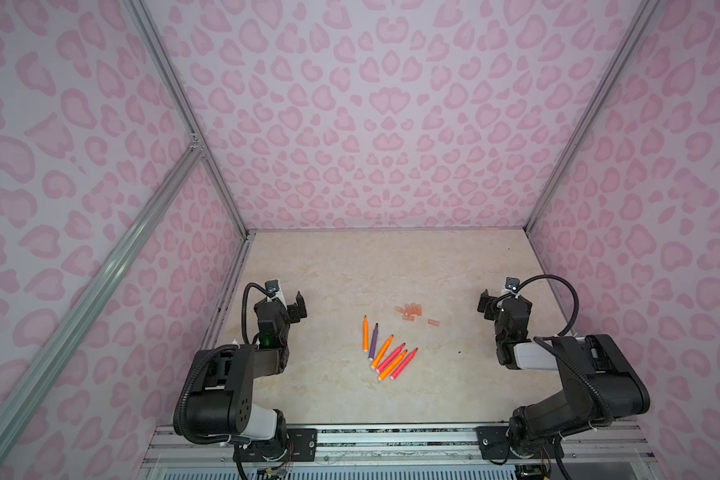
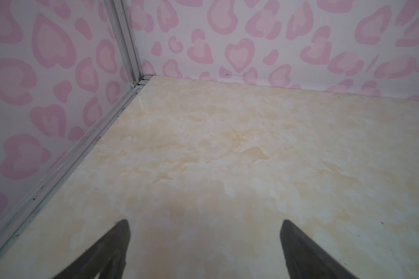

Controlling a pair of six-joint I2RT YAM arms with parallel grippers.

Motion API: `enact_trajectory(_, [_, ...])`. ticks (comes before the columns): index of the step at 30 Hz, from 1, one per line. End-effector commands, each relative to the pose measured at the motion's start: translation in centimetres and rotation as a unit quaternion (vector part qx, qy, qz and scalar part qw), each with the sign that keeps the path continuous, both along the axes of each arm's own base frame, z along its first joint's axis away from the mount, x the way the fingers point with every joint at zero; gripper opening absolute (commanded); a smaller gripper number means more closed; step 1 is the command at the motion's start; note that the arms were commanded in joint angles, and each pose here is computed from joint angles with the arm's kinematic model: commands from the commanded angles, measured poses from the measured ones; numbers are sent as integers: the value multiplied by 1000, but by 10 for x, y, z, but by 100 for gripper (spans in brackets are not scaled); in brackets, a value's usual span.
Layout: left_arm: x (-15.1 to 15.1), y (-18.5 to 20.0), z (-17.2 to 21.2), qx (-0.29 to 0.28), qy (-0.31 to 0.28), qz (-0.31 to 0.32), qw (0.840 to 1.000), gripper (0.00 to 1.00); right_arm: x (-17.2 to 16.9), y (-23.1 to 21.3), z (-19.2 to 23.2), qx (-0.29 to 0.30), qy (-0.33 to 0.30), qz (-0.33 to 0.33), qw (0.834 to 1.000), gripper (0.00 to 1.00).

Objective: Insert the pens into the pen caps

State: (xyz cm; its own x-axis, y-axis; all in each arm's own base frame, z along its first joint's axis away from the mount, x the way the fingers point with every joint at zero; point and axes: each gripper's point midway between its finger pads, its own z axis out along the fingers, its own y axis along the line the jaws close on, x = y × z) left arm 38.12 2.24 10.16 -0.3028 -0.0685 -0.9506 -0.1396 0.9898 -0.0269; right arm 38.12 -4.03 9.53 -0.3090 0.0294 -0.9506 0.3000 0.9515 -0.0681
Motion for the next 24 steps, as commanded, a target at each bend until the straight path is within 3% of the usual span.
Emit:
enact_trajectory(1, [6,1,15,6,-30,2,1000,98,2,-2,7,-4,-14,-7,1000,98])
enact_trajectory(24, [7,2,19,7,-36,3,999,98,0,-2,8,-7,-19,-7,1000,98])
